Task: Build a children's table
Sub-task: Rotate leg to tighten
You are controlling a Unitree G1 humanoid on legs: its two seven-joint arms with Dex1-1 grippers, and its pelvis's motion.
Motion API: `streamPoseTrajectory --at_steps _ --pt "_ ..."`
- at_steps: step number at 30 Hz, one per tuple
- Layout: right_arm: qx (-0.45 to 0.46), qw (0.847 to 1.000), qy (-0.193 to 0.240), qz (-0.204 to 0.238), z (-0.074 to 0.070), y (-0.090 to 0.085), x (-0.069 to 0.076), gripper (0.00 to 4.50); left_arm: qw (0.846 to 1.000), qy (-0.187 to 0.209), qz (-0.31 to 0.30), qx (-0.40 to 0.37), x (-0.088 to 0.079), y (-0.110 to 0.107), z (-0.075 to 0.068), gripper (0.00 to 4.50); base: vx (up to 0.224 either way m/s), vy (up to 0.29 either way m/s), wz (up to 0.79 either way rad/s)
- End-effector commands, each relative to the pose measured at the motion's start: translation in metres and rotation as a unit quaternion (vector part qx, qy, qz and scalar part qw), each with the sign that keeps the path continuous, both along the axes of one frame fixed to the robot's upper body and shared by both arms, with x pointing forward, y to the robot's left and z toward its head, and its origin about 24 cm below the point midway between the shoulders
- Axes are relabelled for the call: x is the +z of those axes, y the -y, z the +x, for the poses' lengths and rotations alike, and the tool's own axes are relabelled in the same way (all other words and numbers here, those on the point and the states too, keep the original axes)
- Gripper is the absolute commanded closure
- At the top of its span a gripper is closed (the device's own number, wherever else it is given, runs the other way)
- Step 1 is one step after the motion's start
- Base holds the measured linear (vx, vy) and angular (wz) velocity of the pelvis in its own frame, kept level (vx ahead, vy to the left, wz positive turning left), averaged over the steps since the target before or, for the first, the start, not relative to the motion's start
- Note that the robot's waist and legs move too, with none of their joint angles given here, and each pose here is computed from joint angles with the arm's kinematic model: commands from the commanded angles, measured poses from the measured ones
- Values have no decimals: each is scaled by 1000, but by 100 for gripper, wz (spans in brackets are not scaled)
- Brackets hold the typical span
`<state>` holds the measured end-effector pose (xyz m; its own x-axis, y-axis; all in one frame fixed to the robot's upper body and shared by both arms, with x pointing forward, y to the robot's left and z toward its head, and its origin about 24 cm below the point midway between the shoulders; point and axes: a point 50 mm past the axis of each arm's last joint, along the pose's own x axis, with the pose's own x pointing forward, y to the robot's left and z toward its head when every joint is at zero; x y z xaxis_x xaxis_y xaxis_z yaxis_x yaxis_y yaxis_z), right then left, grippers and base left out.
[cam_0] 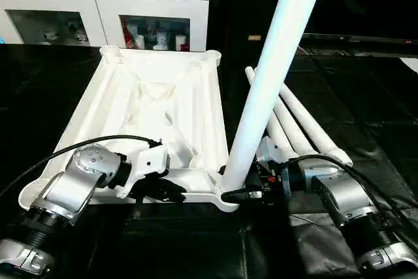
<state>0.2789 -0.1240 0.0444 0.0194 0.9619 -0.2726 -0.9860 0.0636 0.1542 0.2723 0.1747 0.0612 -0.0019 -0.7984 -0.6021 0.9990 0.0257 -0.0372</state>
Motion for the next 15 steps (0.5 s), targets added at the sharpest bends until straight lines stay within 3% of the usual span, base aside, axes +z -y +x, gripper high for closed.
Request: streamPoseTrajectory --at_steps 1,7,10,11,13,15 --pt "13 1000 -2 -12 -6 -3 -6 184 1000 -10 9 -16 -6 5 -3 450 0 0 0" --pt "-6 1000 -10 -4 -10 -8 -12 184 1000 -2 -7 30 -8 10 2 450 0 0 0" --pt "-102 994 -28 13 -3 -19 -22 184 992 12 -56 108 -5 25 13 450 0 0 0" --pt "-165 984 -54 35 3 -33 -24 184 985 9 -92 146 0 39 14 450 -50 -4 -2" --pt "-188 979 -63 39 6 -38 -25 185 982 7 -102 157 2 44 14 450 -50 -1 -6" --pt "-269 958 -86 48 18 -60 -30 185 973 10 -122 197 6 62 12 450 0 0 0"
